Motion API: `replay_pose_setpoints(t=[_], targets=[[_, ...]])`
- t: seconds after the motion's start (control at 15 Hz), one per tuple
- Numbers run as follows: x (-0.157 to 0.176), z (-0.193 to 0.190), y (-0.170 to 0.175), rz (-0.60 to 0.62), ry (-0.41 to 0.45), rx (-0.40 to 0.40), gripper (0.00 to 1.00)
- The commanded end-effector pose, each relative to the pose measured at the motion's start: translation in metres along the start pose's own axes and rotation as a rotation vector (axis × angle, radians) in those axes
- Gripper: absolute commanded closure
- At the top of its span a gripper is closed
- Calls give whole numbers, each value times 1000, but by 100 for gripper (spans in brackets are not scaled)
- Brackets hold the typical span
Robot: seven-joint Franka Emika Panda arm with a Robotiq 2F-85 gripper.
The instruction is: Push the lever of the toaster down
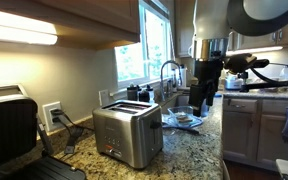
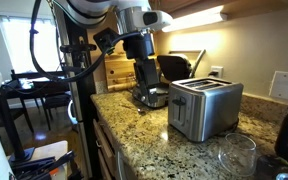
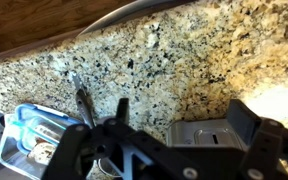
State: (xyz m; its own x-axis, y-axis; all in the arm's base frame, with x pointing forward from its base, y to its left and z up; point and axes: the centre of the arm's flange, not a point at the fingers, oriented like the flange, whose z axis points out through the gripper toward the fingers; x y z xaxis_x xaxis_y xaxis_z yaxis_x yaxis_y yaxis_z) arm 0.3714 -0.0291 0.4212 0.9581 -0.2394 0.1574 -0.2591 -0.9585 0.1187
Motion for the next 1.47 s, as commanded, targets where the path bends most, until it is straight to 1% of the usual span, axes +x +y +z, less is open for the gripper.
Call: replay_pose_setpoints(t=[0.0,0.33,0.67,0.8,1.0,1.07,1.13,1.33,1.4], targets=[[0,0,0,0,0,0,0],[2,-3,-4,-8,1,7,0],[16,-26,-25,-34,15,71,0],[27,-36,-34,-67,22,106,0],[45,-38,-46,-130,28,141,0],[51,-36,-48,-136,24,138,8],[58,-32,-49,-147,22,137,26],[74,-22,-49,-157,2,135,46],[78,-18,-49,-163,2,136,54]])
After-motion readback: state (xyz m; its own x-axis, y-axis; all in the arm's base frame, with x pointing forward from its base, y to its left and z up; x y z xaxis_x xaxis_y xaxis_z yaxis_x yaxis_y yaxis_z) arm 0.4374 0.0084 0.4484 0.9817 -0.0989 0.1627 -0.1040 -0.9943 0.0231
